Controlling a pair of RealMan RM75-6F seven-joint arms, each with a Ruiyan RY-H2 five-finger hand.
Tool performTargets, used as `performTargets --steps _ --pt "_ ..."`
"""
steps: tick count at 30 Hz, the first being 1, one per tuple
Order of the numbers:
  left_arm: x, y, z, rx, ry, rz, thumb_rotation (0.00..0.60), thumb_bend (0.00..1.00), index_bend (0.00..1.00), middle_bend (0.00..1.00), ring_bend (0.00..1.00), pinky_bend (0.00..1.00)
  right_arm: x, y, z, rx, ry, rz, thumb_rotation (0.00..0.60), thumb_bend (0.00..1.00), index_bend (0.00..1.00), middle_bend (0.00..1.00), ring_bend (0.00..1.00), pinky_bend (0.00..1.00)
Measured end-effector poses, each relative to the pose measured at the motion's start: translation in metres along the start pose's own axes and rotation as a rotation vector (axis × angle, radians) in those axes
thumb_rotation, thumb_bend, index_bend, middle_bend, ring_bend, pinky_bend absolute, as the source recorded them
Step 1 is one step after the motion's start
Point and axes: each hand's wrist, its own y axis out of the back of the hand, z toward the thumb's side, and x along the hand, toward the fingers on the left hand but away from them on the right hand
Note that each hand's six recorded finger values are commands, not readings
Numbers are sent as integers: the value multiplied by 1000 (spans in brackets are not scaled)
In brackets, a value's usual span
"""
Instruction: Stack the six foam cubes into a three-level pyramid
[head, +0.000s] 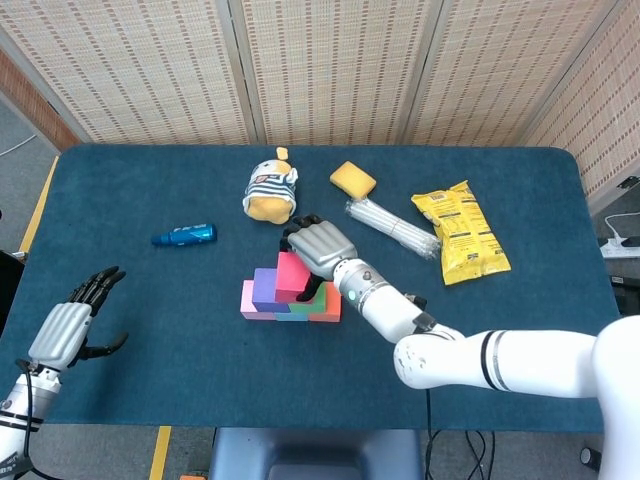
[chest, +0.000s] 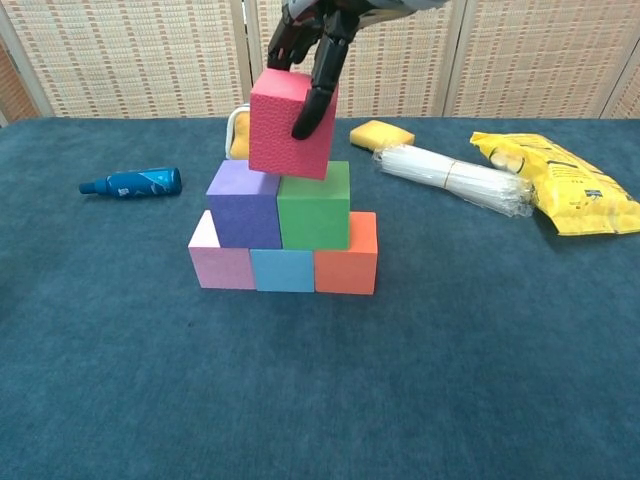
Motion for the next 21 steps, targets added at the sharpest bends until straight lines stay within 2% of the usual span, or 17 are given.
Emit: performTargets --steps 10,21 --pt "-2 -3 -5 -14 2 2 600 296 42 0 0 135 -12 -6 12 65 -51 -12 600 238 474 266 106 113" --pt "-3 -4 -8 -26 3 5 600 296 42 0 0 135 -14 -8 21 105 -74 -16 600 238 468 266 106 106"
